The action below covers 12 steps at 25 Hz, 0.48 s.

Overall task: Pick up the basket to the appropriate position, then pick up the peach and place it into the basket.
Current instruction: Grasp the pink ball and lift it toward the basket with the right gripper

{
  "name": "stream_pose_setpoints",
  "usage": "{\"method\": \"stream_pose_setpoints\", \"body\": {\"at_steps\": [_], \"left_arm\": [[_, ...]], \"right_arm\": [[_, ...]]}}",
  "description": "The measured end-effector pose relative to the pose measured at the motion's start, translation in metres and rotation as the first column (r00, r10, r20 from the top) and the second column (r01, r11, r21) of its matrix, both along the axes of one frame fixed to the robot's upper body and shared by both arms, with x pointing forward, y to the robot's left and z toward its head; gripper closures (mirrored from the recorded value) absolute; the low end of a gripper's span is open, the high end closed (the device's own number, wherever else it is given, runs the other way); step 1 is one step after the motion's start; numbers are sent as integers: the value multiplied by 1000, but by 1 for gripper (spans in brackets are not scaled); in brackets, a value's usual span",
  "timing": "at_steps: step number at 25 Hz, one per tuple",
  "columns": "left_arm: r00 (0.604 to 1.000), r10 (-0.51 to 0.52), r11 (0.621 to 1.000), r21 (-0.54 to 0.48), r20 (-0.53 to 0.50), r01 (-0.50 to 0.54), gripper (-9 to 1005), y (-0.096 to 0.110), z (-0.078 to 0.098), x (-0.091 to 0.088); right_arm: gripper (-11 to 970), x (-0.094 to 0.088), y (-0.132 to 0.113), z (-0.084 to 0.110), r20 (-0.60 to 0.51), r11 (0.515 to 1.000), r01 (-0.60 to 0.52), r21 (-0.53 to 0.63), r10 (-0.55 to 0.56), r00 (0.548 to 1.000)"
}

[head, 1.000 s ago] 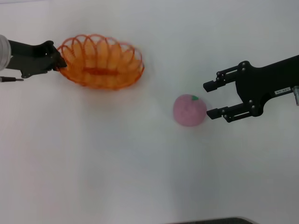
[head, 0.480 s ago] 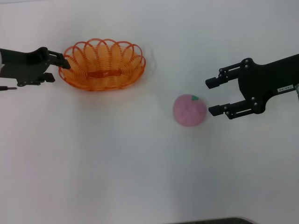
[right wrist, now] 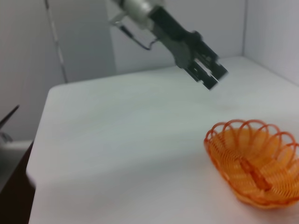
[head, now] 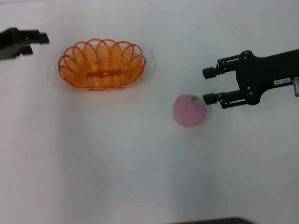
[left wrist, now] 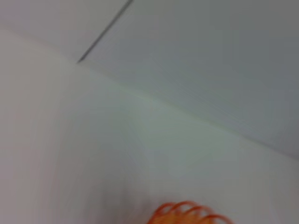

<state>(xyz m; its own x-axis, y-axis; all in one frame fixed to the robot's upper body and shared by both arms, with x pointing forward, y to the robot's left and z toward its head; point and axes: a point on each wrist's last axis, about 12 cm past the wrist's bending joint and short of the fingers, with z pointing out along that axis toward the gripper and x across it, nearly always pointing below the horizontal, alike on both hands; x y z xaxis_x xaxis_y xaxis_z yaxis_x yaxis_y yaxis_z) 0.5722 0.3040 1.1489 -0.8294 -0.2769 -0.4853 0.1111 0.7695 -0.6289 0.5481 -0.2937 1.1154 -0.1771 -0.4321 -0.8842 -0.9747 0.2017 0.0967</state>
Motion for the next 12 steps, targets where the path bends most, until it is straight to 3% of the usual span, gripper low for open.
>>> {"method": "stream_pose_setpoints", "body": {"at_steps": [4, 6, 9, 12], "left_arm": [[976, -91, 995, -25, 197, 97, 343, 23, 11, -19], [941, -152, 985, -32, 302, 170, 337, 31, 15, -30], [833, -287, 945, -3, 474, 327, 329, 35, 16, -50], [721, -390, 902, 79, 572, 425, 320, 35, 12, -68]], "right_arm": [[274, 2, 1, 4, -23, 997, 53, 64, -52, 998], [274, 3, 1, 7, -38, 990, 86, 110, -82, 996], [273, 4, -1, 11, -80, 979, 129, 158, -117, 990], [273, 6, -1, 12, -120, 973, 154, 171, -134, 984]]}}
